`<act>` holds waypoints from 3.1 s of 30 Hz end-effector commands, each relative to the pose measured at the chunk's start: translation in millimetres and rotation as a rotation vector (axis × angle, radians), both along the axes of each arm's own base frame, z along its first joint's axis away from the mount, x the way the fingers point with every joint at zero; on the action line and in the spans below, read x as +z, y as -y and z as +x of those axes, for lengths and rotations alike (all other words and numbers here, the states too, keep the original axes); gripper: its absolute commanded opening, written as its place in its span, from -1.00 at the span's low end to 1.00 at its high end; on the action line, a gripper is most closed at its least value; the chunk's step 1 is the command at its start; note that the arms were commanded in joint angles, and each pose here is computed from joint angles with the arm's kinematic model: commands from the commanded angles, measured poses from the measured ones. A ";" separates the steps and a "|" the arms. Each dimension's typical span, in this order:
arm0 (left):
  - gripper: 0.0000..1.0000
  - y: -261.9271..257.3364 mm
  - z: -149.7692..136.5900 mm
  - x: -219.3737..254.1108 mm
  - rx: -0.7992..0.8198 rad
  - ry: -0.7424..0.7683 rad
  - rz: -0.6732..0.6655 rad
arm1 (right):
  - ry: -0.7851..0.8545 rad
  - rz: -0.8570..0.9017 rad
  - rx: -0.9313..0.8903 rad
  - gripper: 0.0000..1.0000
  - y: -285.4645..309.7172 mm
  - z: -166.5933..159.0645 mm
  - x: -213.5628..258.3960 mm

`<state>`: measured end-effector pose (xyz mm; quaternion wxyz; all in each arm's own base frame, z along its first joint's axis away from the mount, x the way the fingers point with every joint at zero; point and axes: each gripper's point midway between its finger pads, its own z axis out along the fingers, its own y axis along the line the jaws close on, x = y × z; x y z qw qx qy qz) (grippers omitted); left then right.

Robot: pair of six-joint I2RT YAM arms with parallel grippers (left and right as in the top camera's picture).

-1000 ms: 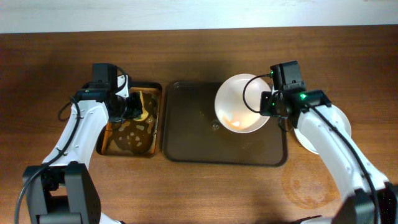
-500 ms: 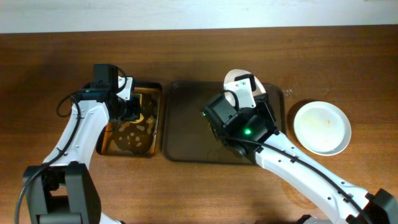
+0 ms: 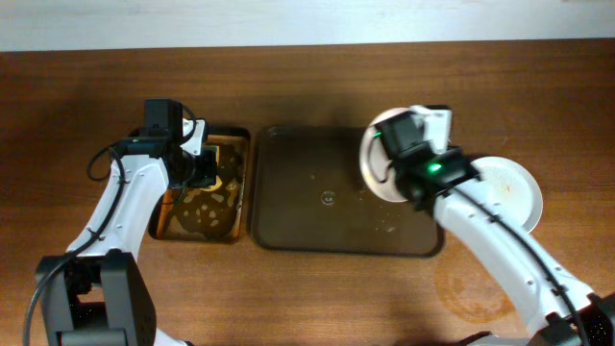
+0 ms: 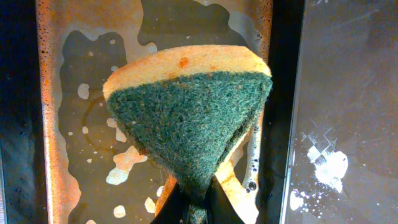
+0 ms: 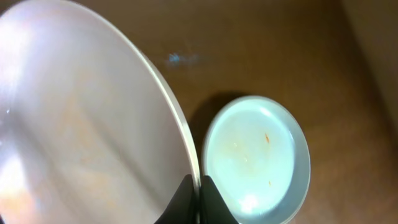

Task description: Clean dirty plates on tray and stack at the side

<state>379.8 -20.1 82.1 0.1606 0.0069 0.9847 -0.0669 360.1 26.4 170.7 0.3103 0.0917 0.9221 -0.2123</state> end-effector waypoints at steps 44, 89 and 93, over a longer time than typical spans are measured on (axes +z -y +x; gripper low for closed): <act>0.00 -10.0 18.1 0.8 -0.134 0.074 0.110 | -0.294 0.659 0.177 -0.11 15.9 -22.3 -51.3; 0.99 0.5 -132.8 122.9 0.006 0.516 0.005 | 0.550 0.340 0.431 0.97 10.8 -164.2 68.3; 1.00 0.5 -132.8 122.9 0.006 0.516 0.005 | 0.749 0.324 0.487 0.97 5.7 -152.3 60.2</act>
